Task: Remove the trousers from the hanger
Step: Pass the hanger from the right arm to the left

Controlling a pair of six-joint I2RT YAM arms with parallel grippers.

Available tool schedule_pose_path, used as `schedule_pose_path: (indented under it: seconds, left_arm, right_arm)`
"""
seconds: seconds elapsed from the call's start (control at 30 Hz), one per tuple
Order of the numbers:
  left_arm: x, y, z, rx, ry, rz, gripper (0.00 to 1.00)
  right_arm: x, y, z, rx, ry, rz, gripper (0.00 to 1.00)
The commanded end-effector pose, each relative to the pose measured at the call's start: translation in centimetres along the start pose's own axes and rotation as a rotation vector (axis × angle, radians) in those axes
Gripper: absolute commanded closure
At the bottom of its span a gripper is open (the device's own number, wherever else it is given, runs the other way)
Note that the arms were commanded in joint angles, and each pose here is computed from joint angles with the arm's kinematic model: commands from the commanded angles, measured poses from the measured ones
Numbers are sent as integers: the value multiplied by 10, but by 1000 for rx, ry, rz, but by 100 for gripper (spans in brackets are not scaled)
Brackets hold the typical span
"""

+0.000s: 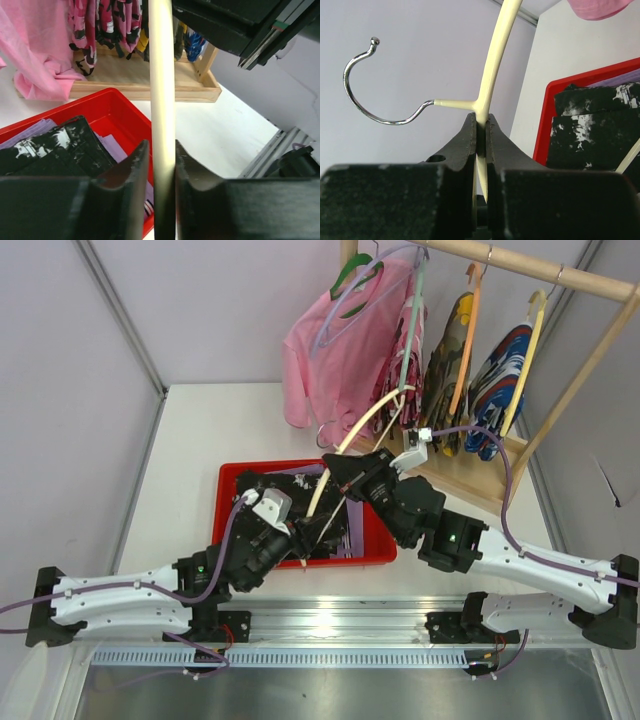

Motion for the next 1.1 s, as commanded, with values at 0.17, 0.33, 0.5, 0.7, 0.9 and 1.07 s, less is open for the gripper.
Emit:
schedule_pose_path:
  seconds: [0.17, 0.33, 0.5, 0.7, 0.9, 1.07]
  left_arm:
    - [14, -5, -2, -30, -74, 24, 100]
    - [37, -2, -1, 47, -66, 98, 100]
    - [74, 0, 10, 75, -75, 131, 100]
    - [100, 1, 25, 58, -28, 75, 100]
    - [133, 8, 31, 157, 22, 17, 100]
    - [174, 11, 19, 179, 76, -24, 100]
  right_arm:
    - [20, 27, -4, 66, -74, -59, 100]
    - [16, 18, -7, 3, -13, 138, 76]
    - [30, 19, 4, -71, 56, 329, 23]
    - [67, 32, 40, -76, 148, 459, 16]
    - [113, 40, 60, -162, 77, 614, 14]
    - [130, 27, 48, -302, 60, 735, 11]
Point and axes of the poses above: each gripper's point midway between its finger pads, its own z axis back along the fingers, its own y axis along the line the jaws close on, x = y × z, the point moved 10 cm from there along z, back along the fingers, and after that the axes turned 3 degrees about z, right-handed, at the moved point
